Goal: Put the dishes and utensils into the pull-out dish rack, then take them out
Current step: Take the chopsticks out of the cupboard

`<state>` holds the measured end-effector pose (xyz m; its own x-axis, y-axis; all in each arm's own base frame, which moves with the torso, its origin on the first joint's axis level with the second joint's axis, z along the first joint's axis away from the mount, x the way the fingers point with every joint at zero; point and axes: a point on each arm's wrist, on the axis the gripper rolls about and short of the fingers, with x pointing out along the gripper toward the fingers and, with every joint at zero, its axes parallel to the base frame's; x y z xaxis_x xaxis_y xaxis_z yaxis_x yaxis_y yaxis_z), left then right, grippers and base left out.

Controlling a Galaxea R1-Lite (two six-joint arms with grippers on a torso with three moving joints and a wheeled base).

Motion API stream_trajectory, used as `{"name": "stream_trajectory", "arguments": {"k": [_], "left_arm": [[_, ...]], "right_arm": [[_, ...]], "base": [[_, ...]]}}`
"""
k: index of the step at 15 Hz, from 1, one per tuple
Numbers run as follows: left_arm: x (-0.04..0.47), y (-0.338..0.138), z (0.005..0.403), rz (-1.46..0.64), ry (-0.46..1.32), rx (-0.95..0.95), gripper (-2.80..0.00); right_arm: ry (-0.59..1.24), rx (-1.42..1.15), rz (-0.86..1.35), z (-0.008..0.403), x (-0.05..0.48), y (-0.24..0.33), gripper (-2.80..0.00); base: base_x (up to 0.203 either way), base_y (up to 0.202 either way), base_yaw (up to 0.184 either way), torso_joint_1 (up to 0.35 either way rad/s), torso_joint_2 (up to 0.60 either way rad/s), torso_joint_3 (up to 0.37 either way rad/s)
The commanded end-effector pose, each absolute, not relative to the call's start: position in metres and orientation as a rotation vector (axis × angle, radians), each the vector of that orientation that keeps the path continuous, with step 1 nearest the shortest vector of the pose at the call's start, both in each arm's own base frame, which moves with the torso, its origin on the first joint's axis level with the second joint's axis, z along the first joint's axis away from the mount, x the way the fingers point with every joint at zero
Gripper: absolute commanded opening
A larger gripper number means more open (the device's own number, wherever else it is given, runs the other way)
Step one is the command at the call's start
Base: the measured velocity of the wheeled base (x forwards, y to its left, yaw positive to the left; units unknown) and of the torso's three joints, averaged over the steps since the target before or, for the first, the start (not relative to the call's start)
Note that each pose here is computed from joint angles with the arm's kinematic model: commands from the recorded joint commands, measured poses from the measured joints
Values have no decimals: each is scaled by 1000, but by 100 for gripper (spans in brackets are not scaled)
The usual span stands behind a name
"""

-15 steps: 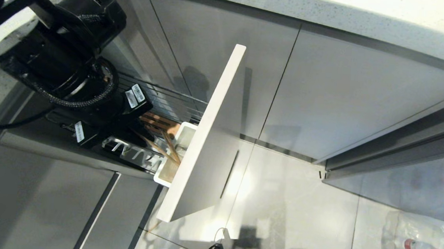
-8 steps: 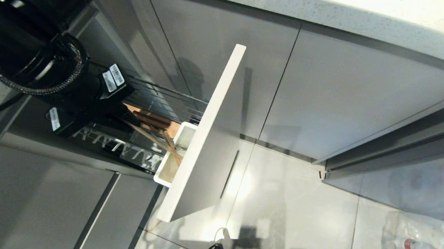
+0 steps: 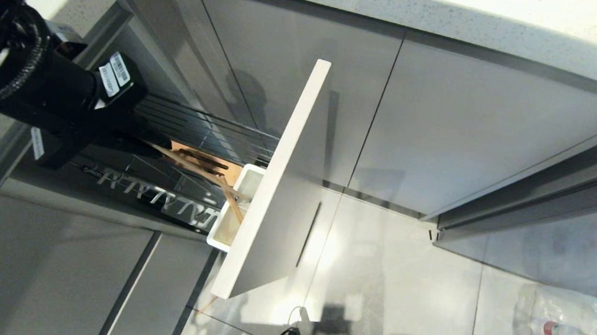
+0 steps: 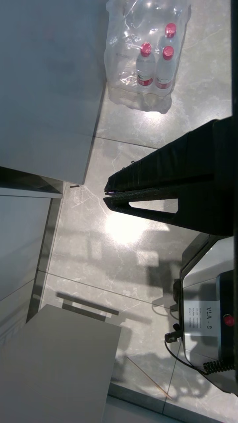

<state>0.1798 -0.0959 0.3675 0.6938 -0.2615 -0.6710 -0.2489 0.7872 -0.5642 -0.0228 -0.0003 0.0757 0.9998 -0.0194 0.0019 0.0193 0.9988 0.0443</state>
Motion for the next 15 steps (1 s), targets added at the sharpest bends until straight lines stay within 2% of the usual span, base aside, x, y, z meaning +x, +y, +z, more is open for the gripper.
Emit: {"name": "stream_trajectory", "arguments": {"k": [1,7,15], "left_arm": [[172,-93,372,-19,808,-695,-280],[163,-89,378,-42,779,-706,-280],[101,-54,421,-213,491,-809,-280]], "right_arm": [[-3,45,-20,76,-23,0,-280],[-2,44,-19,76,-23,0,-280],[-2,44,-18,76,-23,0,-280]], "base": [[0,0,0,0,0,0],[0,0,0,0,0,0],[0,0,0,0,0,0]]}}
